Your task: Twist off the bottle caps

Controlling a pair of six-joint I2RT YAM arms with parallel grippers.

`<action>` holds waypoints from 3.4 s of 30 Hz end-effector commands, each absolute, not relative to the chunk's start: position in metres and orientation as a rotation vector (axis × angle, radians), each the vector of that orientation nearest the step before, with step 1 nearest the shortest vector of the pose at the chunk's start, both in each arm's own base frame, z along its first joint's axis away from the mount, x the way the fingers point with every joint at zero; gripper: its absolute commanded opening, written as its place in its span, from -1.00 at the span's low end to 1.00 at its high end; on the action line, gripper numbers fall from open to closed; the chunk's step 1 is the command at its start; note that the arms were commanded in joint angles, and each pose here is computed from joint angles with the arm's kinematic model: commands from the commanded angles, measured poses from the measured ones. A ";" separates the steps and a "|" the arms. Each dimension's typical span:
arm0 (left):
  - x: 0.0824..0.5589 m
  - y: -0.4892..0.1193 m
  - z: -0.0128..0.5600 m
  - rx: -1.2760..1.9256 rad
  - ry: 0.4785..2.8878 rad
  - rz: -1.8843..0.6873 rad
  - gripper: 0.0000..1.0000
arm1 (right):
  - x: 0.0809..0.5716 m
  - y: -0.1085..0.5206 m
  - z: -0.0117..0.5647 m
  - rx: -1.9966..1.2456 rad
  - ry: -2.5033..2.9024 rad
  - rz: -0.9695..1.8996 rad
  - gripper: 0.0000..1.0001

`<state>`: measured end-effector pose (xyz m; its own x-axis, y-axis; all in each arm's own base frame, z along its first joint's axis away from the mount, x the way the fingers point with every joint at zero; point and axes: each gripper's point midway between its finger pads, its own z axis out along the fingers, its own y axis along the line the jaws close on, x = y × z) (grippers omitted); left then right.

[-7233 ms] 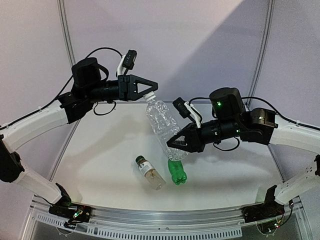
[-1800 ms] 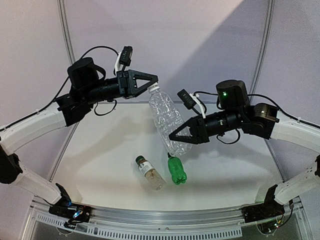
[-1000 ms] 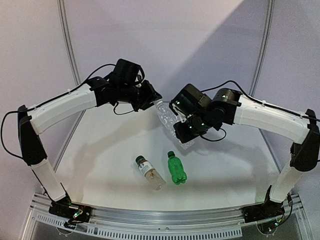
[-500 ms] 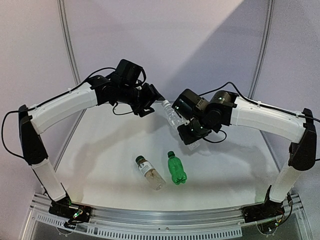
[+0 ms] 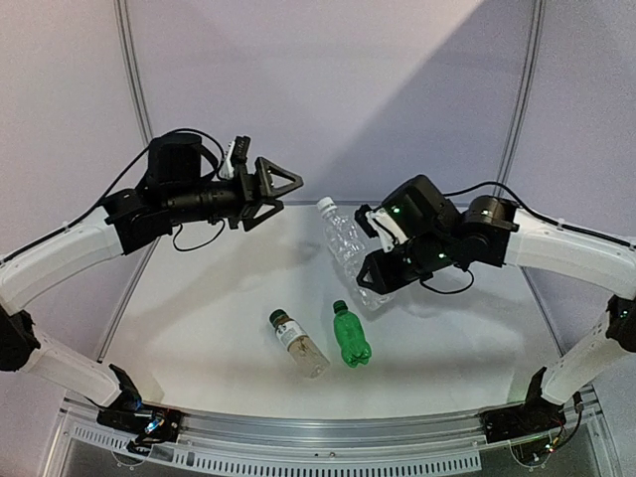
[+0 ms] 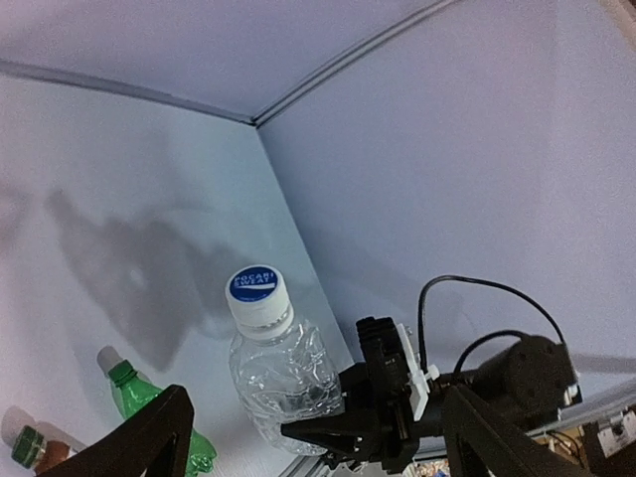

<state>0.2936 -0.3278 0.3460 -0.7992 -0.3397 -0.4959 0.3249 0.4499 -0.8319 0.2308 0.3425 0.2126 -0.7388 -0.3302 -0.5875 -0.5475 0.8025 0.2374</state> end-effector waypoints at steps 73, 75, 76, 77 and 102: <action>0.312 -0.344 0.334 -0.283 2.133 -1.339 0.99 | 0.254 0.342 0.215 -0.678 2.434 0.139 -1.00; 0.305 -0.336 0.339 -0.185 2.097 -1.355 0.98 | 0.247 0.349 0.221 -0.692 2.432 0.264 -1.00; 0.301 -0.332 0.341 -0.138 2.081 -1.356 0.97 | 0.243 0.355 0.227 -0.707 2.419 0.350 -1.00; 0.298 -0.328 0.341 -0.096 2.065 -1.352 0.96 | 0.237 0.358 0.236 -0.715 2.399 0.447 -1.00; 0.266 -0.357 0.412 0.388 1.703 -1.686 0.02 | 0.163 0.395 0.307 -0.948 2.088 1.241 -1.00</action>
